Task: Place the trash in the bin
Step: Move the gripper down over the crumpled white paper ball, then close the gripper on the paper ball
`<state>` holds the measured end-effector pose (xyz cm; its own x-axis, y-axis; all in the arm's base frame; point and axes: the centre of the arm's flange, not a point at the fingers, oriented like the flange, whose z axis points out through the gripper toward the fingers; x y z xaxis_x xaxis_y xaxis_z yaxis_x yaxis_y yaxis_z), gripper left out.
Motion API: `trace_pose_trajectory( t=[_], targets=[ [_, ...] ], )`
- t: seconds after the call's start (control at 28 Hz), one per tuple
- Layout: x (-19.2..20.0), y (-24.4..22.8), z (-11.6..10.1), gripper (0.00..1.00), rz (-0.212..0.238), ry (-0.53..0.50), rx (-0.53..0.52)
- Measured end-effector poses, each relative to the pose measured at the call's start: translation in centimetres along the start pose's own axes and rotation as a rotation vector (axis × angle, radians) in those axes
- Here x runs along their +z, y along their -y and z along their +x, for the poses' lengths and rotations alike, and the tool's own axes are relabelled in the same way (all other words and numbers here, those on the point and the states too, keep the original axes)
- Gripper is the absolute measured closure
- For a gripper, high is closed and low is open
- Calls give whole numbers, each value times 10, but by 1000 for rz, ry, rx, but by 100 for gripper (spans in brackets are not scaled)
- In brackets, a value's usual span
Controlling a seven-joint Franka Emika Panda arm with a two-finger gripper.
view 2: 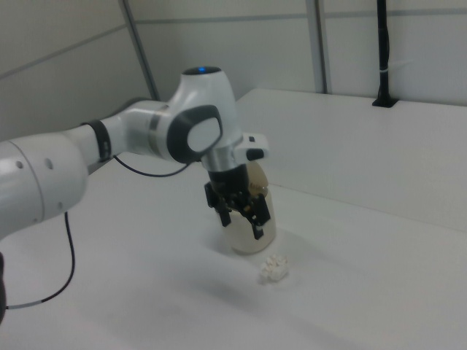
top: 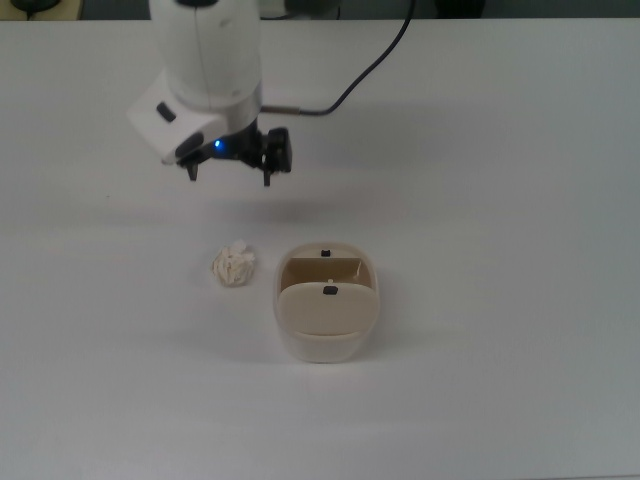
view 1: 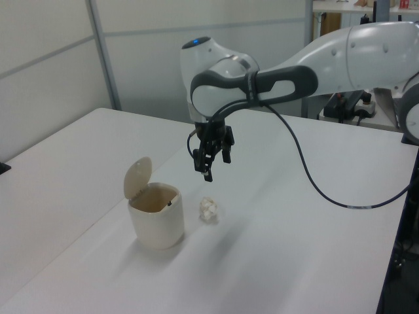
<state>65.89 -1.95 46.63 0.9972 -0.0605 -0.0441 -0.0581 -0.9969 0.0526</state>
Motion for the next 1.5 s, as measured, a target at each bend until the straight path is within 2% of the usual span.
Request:
trace_pose_trajectory(
  t=[0.54, 1.18, 1.32, 1.36, 1.39, 1.5],
  targets=[
    [95, -8, 36, 0, -11, -7, 9],
    [141, 2, 51, 1, -13, -37, 3],
    [146, 3, 52, 11, -14, -36, 6],
    [146, 3, 52, 16, -14, -36, 7],
    [145, 3, 52, 26, -13, -37, 8],
    [144, 2, 52, 36, -13, -38, 11]
  ],
)
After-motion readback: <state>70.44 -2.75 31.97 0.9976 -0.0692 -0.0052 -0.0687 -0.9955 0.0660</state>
